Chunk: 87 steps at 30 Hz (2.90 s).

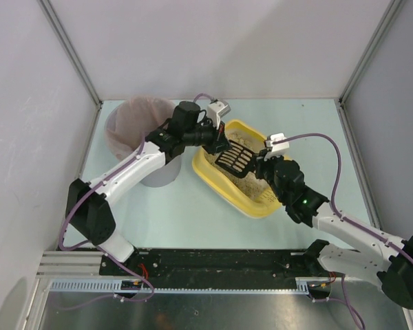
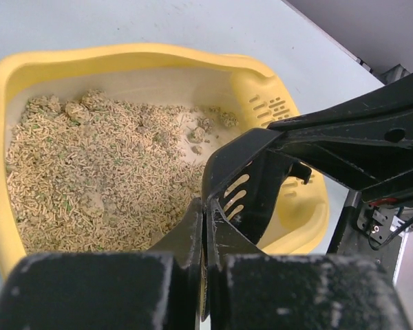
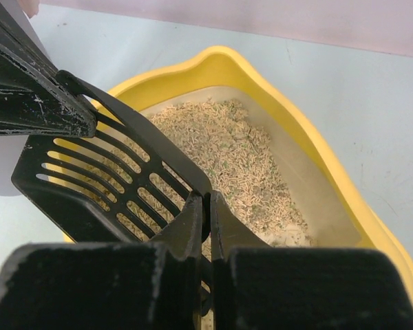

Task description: Clean the litter box

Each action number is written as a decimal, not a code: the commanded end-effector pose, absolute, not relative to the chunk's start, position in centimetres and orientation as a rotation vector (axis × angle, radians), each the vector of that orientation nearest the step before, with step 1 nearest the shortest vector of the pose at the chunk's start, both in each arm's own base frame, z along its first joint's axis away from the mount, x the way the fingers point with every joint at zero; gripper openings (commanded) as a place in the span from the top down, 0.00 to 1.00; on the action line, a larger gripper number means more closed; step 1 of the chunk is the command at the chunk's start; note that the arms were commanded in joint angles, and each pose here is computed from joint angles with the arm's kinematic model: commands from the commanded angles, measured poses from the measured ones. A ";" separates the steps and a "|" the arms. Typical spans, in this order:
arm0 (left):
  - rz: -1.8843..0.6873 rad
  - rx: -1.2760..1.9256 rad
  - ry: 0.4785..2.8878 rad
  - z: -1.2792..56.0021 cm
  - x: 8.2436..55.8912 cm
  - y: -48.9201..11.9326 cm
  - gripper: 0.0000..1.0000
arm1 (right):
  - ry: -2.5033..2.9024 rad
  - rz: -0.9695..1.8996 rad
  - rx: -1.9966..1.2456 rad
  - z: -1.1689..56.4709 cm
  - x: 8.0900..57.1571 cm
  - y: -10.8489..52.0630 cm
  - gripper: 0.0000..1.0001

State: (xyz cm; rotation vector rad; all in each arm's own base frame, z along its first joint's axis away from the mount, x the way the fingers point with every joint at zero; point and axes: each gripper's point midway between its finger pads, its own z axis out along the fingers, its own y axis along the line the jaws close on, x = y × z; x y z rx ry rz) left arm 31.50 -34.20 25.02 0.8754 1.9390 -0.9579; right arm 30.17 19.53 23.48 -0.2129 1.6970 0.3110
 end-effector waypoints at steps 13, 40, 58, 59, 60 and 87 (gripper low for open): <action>-0.917 0.675 1.923 28.9 33.9 -33.6 1.00 | 1.586 0.538 -0.349 28.9 25.4 21.0 0.27; -0.957 0.562 1.954 28.6 35.5 -31.6 1.00 | 1.906 0.662 -0.729 16.2 24.9 28.8 0.50; -0.988 0.568 1.966 28.2 35.4 -31.6 1.00 | 1.951 0.709 -0.775 14.0 23.5 30.8 0.86; -0.989 0.569 1.966 28.2 35.4 -31.6 1.00 | 1.953 0.703 -0.782 13.8 23.5 30.8 0.88; -0.992 0.571 1.967 28.2 35.3 -31.7 1.00 | 1.954 0.696 -0.785 13.7 23.5 30.8 0.89; -1.020 0.585 1.971 28.1 35.1 -32.0 1.00 | 2.105 0.752 -0.895 9.9 24.0 29.6 1.00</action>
